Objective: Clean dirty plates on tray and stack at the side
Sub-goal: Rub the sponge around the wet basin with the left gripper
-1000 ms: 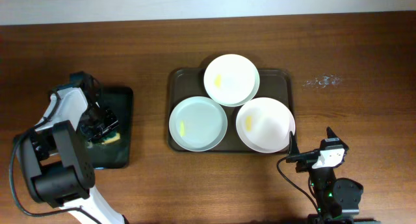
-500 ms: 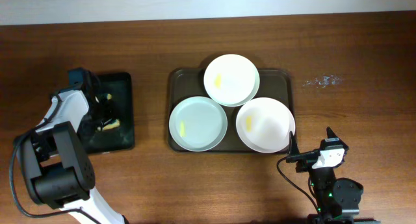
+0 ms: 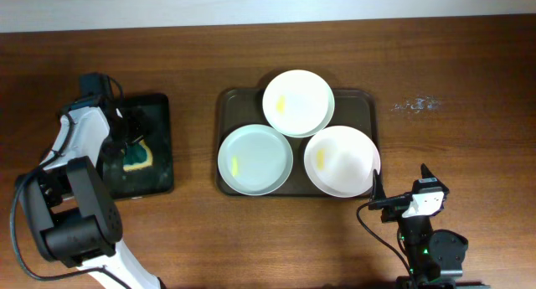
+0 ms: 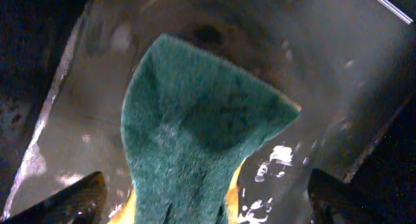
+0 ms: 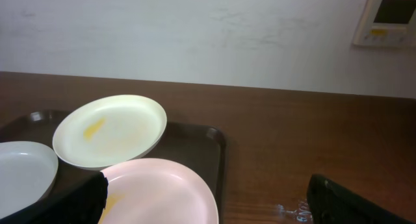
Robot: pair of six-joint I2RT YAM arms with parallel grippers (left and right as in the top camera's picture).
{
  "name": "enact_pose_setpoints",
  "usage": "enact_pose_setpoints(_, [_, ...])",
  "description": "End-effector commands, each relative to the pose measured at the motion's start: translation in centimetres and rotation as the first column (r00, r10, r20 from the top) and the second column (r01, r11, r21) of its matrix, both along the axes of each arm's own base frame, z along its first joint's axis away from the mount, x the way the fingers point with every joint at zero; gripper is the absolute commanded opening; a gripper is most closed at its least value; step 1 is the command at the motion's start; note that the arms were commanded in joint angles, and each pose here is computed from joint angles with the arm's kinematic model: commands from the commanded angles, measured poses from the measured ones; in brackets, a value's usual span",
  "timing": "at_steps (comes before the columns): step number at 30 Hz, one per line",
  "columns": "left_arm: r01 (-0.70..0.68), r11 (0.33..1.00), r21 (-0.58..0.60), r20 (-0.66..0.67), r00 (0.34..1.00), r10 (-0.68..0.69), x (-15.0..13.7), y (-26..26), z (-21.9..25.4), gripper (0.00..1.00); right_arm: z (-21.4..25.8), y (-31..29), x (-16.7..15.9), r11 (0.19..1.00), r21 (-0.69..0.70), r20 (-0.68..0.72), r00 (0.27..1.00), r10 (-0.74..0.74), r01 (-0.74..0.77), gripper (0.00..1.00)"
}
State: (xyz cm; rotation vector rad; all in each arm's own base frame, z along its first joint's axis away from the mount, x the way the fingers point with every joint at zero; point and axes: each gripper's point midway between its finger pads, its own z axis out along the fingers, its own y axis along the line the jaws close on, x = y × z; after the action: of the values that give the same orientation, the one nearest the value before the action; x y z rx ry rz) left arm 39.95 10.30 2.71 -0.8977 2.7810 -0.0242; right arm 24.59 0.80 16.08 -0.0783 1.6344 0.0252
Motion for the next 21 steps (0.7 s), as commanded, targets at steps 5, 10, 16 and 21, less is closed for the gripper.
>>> enact_pose_setpoints(5, [-0.003, 1.0, 0.01, 0.009, 1.0, 0.003, -0.4, 0.0, -2.2, 0.84, -0.3, -0.2, 0.0, 1.0, -0.007, -0.004, 1.0, -0.01, 0.01, 0.98])
enact_pose_setpoints(10, [-0.008, 1.0, 0.026, 0.004, 1.0, 0.007, -0.8, 0.2, -2.8, 0.52, -0.3, -0.2, 0.0, 1.0, -0.007, -0.004, 1.0, -0.01, 0.01, 0.98])
enact_pose_setpoints(16, [-0.008, 1.0, 0.025, -0.002, 1.0, 0.008, -0.9, 0.2, -2.6, 0.0, -0.3, -0.2, 0.0, 1.0, -0.007, -0.004, 1.0, -0.01, 0.01, 0.98])
enact_pose_setpoints(21, [-0.007, 0.999, 0.049, 0.174, 0.985, -0.001, 0.1, 0.1, 6.9, 0.0, -0.3, -0.2, 0.0, 1.0, -0.007, -0.004, 1.0, -0.01, 0.01, 0.99])
